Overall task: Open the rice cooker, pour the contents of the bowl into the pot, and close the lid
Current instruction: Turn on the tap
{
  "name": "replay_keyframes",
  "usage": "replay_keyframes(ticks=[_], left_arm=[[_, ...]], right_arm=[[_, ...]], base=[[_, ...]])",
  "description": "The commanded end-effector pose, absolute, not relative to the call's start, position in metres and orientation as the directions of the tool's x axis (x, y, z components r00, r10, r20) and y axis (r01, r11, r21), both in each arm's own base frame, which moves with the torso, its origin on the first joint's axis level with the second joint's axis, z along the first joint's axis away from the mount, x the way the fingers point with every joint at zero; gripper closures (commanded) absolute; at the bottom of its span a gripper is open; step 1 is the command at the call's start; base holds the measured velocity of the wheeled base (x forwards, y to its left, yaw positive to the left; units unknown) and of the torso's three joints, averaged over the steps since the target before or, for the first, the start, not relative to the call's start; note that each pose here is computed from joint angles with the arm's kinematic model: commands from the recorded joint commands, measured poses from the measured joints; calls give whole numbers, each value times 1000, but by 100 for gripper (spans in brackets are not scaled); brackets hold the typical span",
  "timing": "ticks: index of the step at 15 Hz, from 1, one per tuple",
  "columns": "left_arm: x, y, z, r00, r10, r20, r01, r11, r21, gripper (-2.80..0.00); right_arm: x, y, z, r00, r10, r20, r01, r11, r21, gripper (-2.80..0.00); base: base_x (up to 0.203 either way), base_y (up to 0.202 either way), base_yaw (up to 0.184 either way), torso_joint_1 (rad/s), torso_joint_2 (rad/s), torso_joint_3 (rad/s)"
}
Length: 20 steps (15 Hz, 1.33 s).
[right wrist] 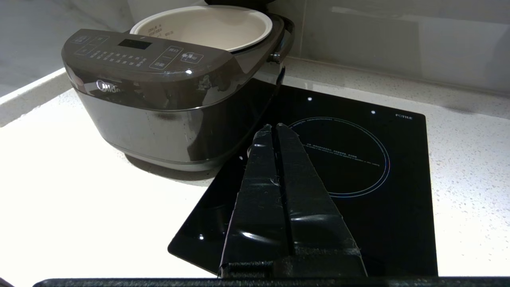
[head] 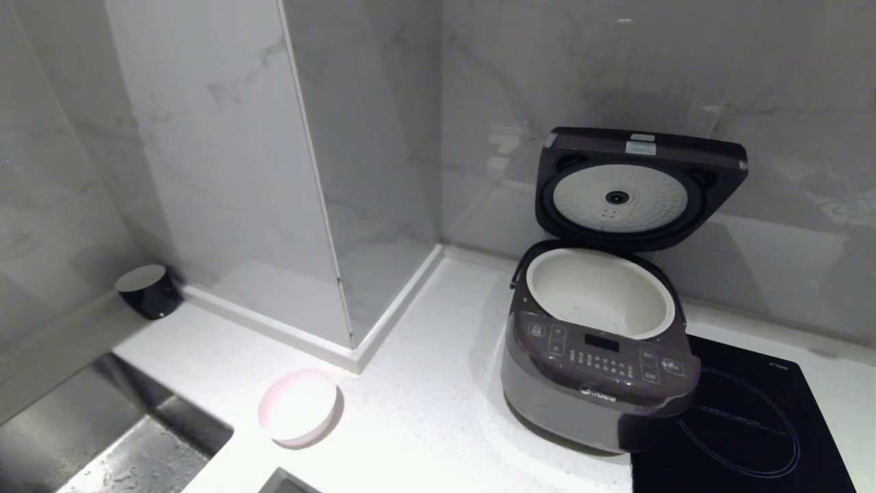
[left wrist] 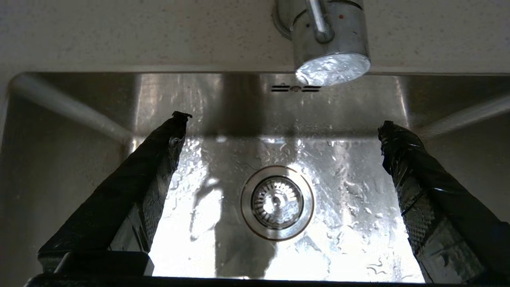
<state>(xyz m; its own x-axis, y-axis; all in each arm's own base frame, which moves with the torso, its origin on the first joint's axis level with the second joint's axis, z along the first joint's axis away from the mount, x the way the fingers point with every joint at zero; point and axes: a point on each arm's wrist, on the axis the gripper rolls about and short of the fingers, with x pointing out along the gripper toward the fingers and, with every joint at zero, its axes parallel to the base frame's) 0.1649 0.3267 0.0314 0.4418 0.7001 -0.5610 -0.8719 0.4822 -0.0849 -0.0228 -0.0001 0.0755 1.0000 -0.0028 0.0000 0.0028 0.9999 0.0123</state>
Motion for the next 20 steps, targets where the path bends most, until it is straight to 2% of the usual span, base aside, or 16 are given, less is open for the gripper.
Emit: replay_keyframes(ticks=[1,8,13,20], left_arm=[[171,328,28,452,694,-560,-865,494,-87,-280],[178,348,45,460,745,-483,-878,461,-125,-280],[164,362,44,434,767,-473,-897,417,-147,-280],[170,365,45,444,768,-460,-894,416,-169,-280]], right_arm=[[-23,0,75,1000,-3,0,3,1000,12,0],[-23,0,75,1000,-3,0,3,1000,12,0],[-23,0,75,1000,-3,0,3,1000,12,0],[-23,0,75,1000,-3,0,3,1000,12,0]], base=[[0,0,0,0,0,0],[0,0,0,0,0,0],[0,0,0,0,0,0],[0,0,0,0,0,0]])
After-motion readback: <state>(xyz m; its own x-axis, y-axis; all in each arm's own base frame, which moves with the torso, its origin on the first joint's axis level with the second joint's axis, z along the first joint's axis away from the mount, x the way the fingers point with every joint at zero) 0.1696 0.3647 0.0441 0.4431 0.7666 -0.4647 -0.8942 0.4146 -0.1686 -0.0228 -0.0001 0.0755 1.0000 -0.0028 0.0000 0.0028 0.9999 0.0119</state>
